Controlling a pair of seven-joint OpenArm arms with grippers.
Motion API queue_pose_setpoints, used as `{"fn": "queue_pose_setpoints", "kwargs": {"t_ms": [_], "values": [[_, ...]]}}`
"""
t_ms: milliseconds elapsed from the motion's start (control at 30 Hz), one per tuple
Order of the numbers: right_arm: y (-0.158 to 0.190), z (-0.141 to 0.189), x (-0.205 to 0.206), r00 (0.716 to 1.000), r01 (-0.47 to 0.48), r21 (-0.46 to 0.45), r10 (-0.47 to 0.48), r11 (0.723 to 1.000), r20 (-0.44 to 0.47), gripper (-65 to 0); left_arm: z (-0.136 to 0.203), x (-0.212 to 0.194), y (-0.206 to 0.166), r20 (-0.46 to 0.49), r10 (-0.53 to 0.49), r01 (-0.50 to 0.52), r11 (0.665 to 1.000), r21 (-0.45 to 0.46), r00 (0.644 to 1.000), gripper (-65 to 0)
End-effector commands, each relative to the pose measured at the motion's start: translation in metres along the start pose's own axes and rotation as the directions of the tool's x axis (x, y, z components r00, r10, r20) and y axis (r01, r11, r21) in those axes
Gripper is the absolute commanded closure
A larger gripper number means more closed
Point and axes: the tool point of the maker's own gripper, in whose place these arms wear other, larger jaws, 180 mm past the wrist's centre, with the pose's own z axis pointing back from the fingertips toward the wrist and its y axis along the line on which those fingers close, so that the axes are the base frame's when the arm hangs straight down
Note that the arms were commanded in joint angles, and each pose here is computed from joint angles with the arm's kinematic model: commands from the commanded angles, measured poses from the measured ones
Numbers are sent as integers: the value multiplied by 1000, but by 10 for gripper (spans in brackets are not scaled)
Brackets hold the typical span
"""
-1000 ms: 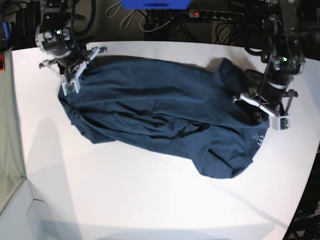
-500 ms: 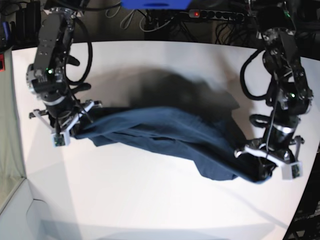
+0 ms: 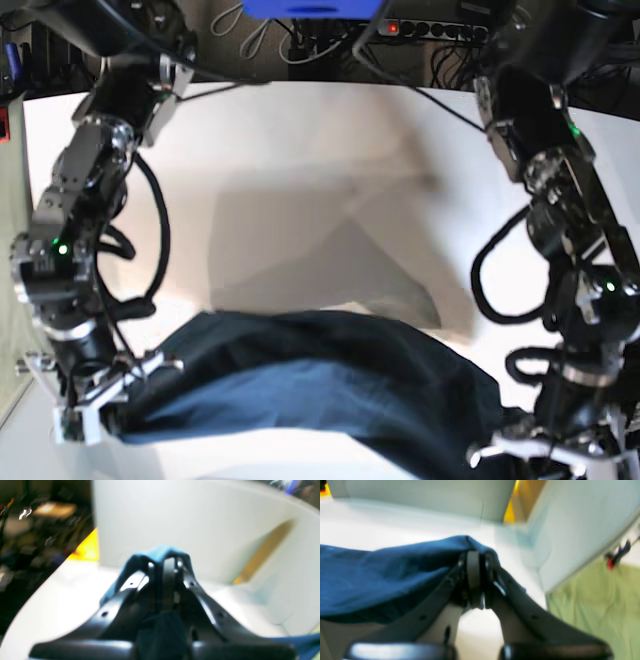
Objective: Layout the t-shirt on the table in an organized manner, then fold the t-shirt properly
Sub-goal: 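Lift the shirt with both grippers and swing it up and over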
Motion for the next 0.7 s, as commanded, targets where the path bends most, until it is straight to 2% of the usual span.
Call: {"fn": "queue_pose_setpoints", "kwargs": {"t_ms": [0, 200, 333, 667], "values": [[-6, 2, 28, 996, -2, -18, 3, 1000, 85, -2, 0, 26, -1, 82, -11, 11, 1000, 3, 997, -2], [-42, 5, 66, 981, 77, -101, -58, 992, 186, -2, -1, 53, 0, 147, -21, 20, 1000, 5, 989, -2], [-79, 14, 76, 965, 165, -180, -121, 970, 233, -2, 2, 58, 11, 164, -2, -4, 999, 36, 986, -2], [-120, 28, 101, 932, 252, -252, -164, 934, 324, -2, 6, 63, 26, 181, 14, -27, 997, 73, 983, -2]]}}
